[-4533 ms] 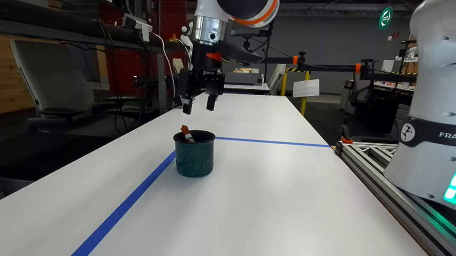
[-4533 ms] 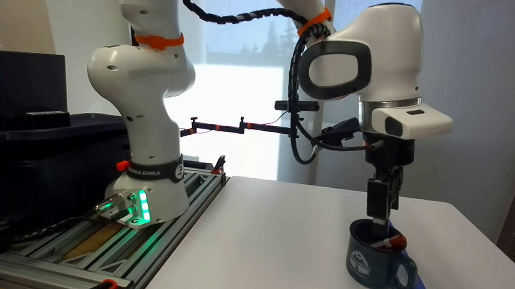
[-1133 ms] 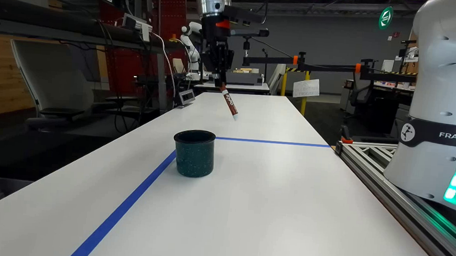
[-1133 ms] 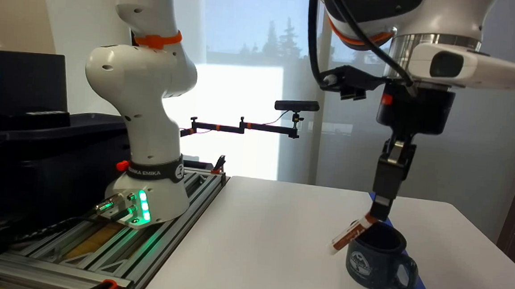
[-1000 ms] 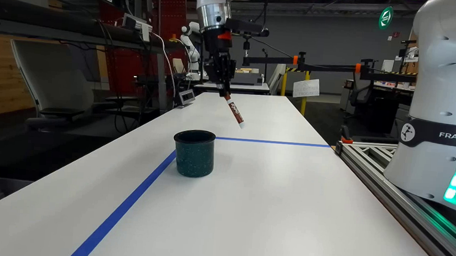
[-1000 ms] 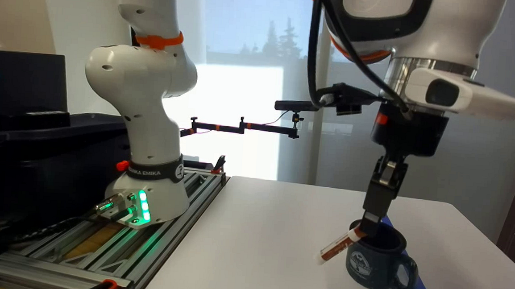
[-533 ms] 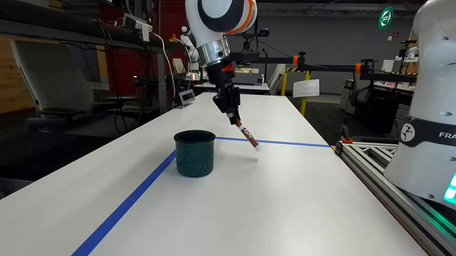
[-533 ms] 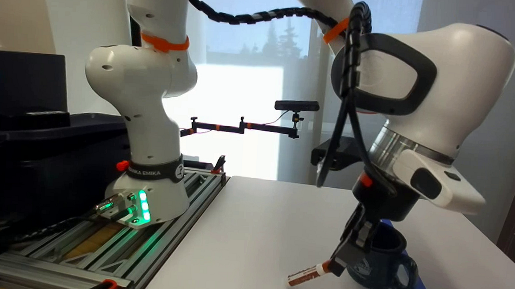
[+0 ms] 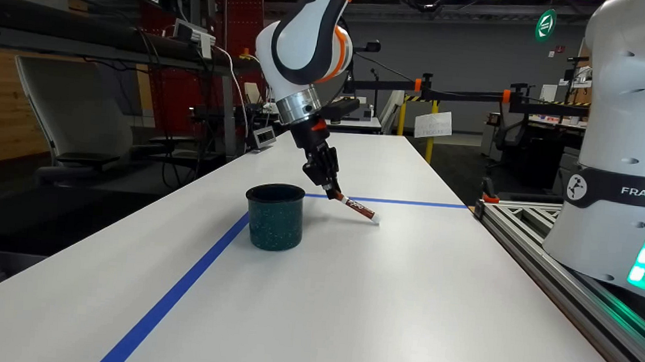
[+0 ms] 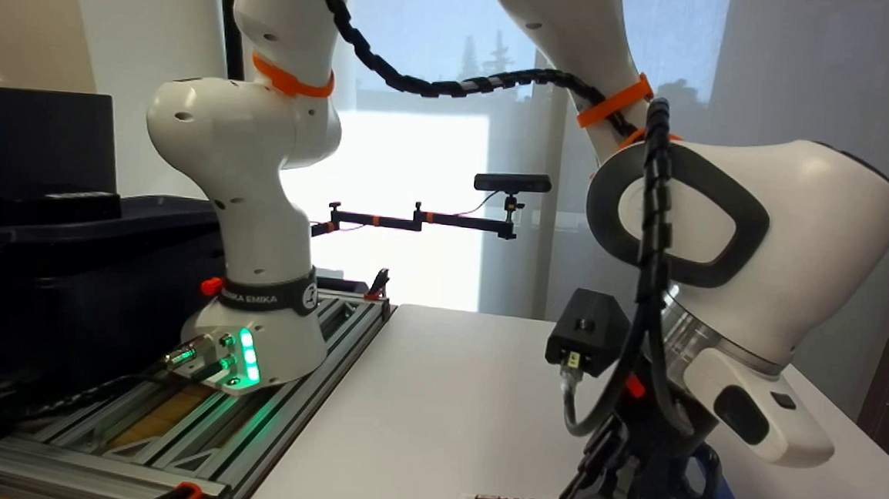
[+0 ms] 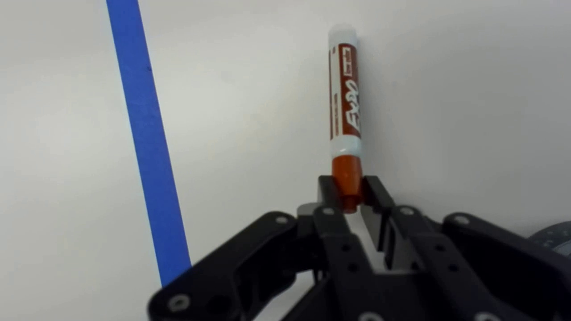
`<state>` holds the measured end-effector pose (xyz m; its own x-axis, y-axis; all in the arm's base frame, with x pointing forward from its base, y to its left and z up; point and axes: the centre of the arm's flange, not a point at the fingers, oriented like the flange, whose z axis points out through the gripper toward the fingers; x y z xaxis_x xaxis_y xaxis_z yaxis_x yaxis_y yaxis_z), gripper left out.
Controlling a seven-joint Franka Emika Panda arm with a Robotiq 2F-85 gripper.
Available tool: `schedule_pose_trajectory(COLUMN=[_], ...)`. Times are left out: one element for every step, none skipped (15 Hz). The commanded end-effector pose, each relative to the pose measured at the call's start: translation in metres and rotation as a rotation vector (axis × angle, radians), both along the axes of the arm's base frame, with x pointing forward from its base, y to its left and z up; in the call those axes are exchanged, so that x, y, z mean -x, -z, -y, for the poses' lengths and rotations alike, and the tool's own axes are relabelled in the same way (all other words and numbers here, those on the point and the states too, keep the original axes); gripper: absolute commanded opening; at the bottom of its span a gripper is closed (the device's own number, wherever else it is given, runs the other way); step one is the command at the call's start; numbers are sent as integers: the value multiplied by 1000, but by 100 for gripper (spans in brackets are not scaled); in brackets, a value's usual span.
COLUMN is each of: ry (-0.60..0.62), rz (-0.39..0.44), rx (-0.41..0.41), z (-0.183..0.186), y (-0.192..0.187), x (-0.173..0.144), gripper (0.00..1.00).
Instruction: Remove the marker from the cup
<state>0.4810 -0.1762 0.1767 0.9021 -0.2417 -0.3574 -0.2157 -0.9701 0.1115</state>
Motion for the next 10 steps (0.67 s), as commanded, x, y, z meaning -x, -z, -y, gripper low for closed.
schedule_pose_trajectory(ry=[-24, -37, -52, -68, -80, -95, -107, -123, -141, -155], rz=[71, 107, 151, 192, 236, 276, 310, 337, 361, 382], rx=[-13, -11, -11, -16, -23, -28, -36, -42, -48, -56], z=[5, 4, 3, 1, -1, -2, -4, -6, -8, -10], y=[10, 11, 10, 9, 7, 6, 4, 5, 6, 6], x=[-9, -10, -9, -8, -7, -6, -4, 0, 2, 7], gripper=[5, 5, 5, 5, 5, 5, 5, 5, 5, 5])
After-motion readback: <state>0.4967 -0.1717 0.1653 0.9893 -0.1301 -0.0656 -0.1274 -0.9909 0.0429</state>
